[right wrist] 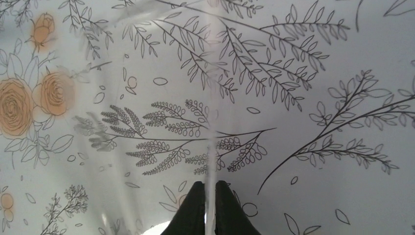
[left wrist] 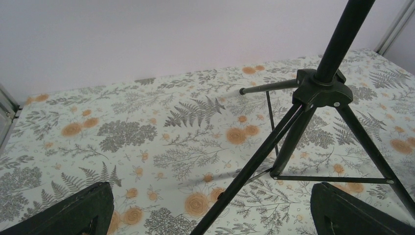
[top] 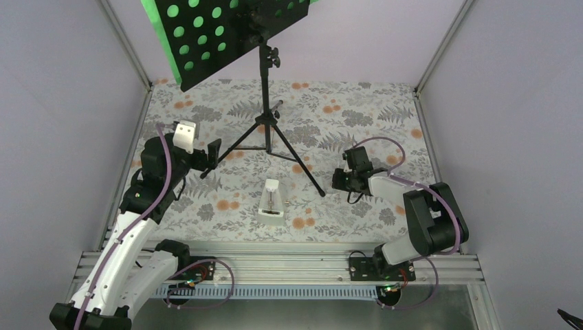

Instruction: Pack up the instrument practice props

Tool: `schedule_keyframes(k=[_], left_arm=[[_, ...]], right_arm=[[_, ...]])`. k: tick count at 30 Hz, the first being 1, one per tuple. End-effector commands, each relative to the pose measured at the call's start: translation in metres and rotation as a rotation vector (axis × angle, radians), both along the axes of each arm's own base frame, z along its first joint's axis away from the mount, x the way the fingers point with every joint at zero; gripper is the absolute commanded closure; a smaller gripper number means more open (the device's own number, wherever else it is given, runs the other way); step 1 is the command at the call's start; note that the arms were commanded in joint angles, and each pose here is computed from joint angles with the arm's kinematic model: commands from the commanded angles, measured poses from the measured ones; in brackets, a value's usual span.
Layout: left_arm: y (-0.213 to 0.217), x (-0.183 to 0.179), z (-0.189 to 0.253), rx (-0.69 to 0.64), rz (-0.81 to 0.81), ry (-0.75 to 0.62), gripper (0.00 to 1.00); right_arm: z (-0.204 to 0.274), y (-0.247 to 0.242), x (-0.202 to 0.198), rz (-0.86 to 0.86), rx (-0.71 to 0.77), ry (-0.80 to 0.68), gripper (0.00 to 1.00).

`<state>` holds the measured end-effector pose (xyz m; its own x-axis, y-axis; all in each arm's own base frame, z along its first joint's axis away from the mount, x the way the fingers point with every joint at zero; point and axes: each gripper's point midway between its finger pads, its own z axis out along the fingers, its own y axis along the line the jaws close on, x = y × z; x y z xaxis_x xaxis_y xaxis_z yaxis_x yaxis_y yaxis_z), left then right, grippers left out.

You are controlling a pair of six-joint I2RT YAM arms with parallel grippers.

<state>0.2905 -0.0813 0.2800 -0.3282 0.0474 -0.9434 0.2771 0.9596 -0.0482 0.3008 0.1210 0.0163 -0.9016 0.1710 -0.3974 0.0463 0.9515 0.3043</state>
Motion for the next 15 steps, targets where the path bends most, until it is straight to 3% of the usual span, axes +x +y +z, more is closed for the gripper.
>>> schedule_keyframes(k=[1,12,15], left_arm=[[0.005,0.001,-0.004,0.02,0.019,-0.002,0.0],[0.003,0.002,-0.007,0.017,0.009,0.007,0.0],[0.002,0.002,-0.007,0.017,0.006,0.008,0.0]], right_arm=[[-0.001,0.007,-0.005,-0.009,0.061,0.011,0.96],[0.042,-0.024,-0.003,-0.193,0.247,-0.145,0.96],[0.061,-0.022,-0.006,-0.169,0.342,-0.189,0.96]])
